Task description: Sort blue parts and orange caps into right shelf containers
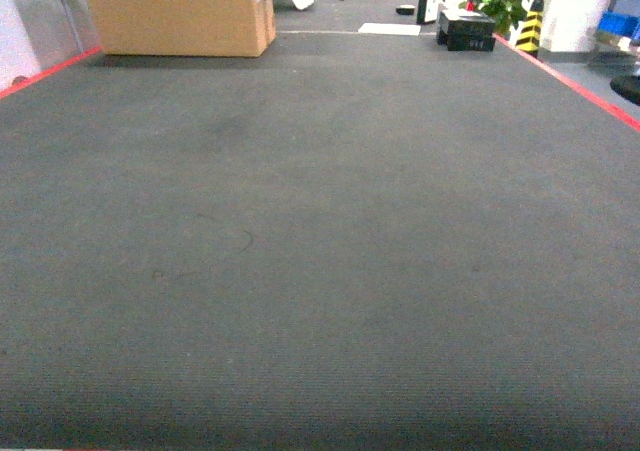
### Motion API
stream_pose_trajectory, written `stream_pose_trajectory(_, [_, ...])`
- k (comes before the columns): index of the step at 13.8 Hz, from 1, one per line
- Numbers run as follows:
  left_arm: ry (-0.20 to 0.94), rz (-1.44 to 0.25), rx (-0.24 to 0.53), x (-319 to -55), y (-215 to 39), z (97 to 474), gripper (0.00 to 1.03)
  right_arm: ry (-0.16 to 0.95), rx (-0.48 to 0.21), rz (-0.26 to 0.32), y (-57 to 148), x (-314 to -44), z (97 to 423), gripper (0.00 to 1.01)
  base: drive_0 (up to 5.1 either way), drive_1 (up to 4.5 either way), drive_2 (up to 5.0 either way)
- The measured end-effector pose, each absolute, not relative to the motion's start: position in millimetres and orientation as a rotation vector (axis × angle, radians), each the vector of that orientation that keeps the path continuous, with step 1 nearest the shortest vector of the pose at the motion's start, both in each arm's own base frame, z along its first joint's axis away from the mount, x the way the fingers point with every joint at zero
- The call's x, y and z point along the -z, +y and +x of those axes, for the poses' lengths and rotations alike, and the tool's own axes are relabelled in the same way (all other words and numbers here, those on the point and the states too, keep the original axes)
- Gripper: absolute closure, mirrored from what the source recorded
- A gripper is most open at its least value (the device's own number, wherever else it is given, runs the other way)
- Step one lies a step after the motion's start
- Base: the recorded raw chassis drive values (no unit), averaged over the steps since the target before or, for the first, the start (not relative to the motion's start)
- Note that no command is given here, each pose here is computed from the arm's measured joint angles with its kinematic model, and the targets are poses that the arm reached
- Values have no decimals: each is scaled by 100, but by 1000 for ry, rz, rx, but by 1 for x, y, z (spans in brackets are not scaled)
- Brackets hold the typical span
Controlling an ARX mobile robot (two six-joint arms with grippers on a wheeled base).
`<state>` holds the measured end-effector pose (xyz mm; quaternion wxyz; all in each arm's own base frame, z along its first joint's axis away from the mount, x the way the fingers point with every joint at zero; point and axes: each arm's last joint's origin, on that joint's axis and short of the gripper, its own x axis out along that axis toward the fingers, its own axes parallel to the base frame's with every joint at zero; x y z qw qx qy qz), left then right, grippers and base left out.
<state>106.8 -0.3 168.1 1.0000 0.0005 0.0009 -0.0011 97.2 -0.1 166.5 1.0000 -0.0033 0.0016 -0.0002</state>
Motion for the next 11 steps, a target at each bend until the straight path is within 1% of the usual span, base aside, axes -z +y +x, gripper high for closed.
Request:
stream_pose_trajectory(1, [9, 1, 1, -165, 0, 98, 59, -9, 0, -7, 0, -168, 97, 59, 0, 0, 0])
stream_pose_trajectory(11, [5, 1, 2, -166, 0, 98, 59, -2, 0, -7, 0, -167, 97, 59, 0, 0, 0])
